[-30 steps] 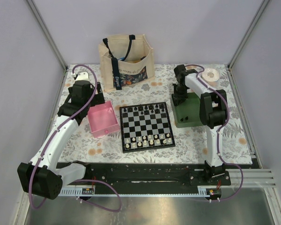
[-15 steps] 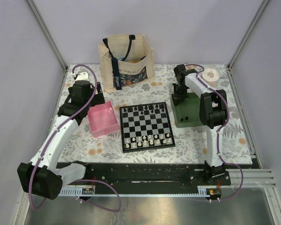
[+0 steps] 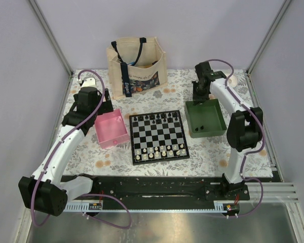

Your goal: Set up the chess pieces on the board

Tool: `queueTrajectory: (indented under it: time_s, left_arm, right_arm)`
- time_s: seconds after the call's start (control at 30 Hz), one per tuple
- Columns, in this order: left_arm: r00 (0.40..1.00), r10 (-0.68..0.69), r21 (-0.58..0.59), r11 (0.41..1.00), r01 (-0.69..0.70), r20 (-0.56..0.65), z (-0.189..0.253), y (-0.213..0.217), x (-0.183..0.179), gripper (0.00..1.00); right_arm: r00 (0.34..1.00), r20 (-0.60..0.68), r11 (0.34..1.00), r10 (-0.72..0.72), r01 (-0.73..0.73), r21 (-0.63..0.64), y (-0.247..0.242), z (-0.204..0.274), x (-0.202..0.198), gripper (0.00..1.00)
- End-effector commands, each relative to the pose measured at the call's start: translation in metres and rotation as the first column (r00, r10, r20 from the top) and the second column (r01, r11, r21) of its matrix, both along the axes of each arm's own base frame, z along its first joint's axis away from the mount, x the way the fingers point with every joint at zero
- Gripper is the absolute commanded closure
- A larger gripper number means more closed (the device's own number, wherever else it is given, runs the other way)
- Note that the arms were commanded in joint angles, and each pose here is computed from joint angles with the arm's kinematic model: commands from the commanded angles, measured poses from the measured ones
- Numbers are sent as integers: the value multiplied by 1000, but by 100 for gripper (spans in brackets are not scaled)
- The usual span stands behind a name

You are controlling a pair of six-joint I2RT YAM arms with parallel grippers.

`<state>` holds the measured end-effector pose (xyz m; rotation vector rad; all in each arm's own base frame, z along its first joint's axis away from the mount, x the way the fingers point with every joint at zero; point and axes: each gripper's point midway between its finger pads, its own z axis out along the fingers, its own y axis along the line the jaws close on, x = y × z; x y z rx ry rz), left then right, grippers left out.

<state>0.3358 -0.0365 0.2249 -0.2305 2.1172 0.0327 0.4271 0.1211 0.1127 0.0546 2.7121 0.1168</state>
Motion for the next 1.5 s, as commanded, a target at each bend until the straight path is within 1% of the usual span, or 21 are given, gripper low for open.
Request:
queueTrajectory:
  time_s: [0.0,0.1,0.27,0.37,0.43,0.57,0.9,1.23,1.27,1.47]
  left_arm:
    - [997,-14,-17,1000,15,82,26,-3,2,1]
    - [997,-11,-18,1000,13,81,26,-2,3,1]
    - [996,-5,-18,1000,7,91,29,-1,1,1]
    - [996,4,-13,1000,-2,93,29,1,0,1]
    - [995,2,-13,1000,0,96,30,1,0,1]
    - [995,1,-18,1000,1,97,31,0,0,1]
    - [995,1,-20,1000,1,102,32,1,-1,1]
    - [995,1,-19,1000,1,102,32,1,-2,1]
    - [994,1,-20,1000,1,106,34,1,-1,1]
    - [994,7,-17,1000,-5,109,34,2,-3,1]
  right_arm:
    - [992,119,998,38,-44,49,24,50,-2,100]
    - [986,131,991,106,-115,65,58,59,-11,100]
    - [958,134,960,253,-266,91,135,60,-35,100]
    - [943,108,942,314,-324,90,170,48,-46,100]
    - [929,91,922,360,-369,118,194,42,-55,100]
    - [907,45,900,419,-421,110,223,20,-67,100]
    - [876,-17,874,482,-479,86,255,-18,-76,100]
    - [877,-52,879,478,-476,44,258,-42,-70,100]
    - [884,-44,885,466,-466,12,255,-44,-64,100]
    - [887,-34,887,461,-462,-13,254,-45,-57,100]
